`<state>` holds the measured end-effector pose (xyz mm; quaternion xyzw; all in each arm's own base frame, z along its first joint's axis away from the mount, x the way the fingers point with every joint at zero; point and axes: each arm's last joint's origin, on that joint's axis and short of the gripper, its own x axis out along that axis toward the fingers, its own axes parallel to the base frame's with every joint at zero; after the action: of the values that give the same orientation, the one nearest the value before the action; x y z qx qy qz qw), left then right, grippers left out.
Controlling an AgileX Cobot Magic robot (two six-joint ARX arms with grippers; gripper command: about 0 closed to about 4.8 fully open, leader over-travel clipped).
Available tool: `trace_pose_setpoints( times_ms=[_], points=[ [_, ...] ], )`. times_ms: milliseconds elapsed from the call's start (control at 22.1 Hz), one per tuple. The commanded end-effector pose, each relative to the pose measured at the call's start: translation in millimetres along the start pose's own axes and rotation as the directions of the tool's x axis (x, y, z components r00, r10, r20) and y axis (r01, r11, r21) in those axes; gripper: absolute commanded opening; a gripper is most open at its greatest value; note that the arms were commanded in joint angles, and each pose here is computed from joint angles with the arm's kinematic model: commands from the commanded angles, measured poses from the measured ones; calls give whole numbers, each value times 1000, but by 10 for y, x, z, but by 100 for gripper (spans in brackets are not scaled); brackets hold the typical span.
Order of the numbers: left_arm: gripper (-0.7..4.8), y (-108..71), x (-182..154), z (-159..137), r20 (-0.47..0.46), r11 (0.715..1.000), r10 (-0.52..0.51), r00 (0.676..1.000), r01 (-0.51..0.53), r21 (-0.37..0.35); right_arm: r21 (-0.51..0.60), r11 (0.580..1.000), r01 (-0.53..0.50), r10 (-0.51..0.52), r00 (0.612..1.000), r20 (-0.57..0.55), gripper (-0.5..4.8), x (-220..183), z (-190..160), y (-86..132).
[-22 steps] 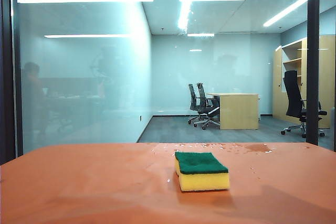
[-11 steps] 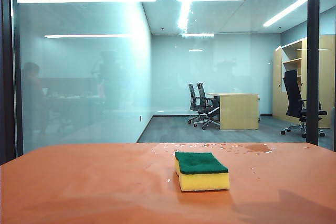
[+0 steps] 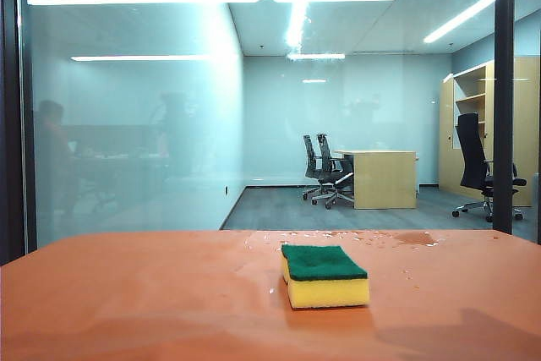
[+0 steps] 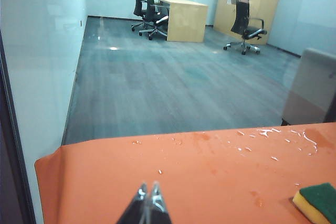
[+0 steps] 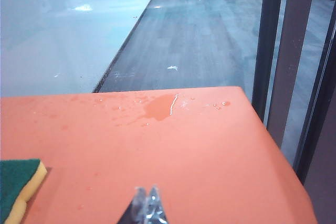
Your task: Pick up the sponge from the table, wipe the water off the glass, and finally place the sponge back on the table.
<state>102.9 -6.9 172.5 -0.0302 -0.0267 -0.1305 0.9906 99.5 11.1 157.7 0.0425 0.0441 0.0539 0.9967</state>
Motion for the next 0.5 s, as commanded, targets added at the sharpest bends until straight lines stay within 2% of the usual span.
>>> trace_pose_setpoints(
  times_ms=[45, 498],
  points=[
    [-6, 6, 0, 10, 3, 1000, 22, 1000, -22, 17, -9, 1000, -1, 1, 1000, -2, -7, 2, -11, 1],
    [-6, 5, -1, 7, 1, 1000, 21, 1000, -21, 9, -9, 1000, -2, 2, 1000, 5, -6, 2, -5, 1]
  ],
)
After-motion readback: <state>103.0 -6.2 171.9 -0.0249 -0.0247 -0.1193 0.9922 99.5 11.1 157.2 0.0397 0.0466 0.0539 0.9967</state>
